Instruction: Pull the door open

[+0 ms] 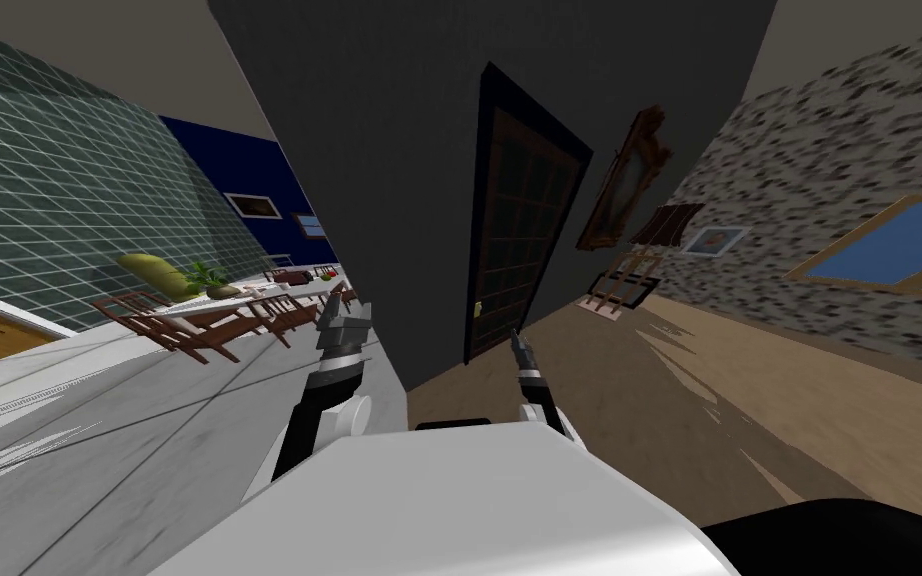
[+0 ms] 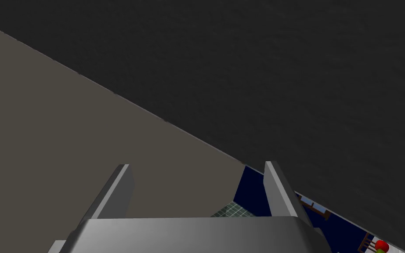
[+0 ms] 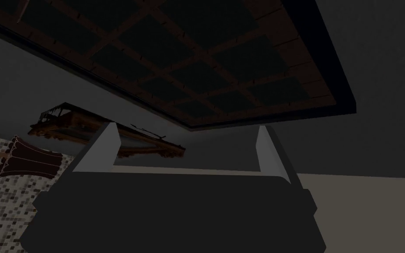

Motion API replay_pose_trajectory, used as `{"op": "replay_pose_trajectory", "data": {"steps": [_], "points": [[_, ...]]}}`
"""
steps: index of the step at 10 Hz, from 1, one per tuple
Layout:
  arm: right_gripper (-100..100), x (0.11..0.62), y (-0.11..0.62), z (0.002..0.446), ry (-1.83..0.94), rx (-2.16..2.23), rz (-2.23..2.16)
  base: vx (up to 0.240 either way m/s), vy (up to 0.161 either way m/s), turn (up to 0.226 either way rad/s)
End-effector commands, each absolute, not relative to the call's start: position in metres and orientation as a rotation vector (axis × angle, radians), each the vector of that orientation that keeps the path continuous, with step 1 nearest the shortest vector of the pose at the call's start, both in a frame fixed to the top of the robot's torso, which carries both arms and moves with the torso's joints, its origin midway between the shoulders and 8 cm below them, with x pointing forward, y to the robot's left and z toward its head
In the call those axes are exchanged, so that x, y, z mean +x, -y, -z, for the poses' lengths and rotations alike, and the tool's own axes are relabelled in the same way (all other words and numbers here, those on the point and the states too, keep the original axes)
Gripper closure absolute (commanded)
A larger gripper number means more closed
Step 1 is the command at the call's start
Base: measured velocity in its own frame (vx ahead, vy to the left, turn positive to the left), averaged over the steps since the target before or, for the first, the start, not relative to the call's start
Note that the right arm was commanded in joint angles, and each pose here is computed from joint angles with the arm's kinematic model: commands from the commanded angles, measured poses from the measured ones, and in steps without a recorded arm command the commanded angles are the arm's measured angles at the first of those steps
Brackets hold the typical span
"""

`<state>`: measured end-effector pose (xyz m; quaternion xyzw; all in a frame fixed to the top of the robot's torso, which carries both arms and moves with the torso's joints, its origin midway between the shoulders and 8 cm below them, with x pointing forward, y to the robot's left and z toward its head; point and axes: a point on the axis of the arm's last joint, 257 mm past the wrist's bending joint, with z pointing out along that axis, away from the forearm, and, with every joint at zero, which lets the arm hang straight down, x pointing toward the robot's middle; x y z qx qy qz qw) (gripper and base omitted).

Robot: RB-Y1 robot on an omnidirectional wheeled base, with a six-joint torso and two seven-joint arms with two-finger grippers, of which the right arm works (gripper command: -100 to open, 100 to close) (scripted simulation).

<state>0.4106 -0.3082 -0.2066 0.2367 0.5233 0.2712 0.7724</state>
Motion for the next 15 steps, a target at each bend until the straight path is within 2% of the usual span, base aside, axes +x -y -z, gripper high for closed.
{"op": "replay_pose_trajectory", "data": {"steps": [1, 15], "points": [[-100, 0.411, 0.308, 0.222, -1.167, 0.489, -0.544, 0.070, -0.062, 0.194], [-100, 0.407, 0.313, 0.329, -1.410, 0.267, -0.215, 0.066, -0.078, 0.181]]}}
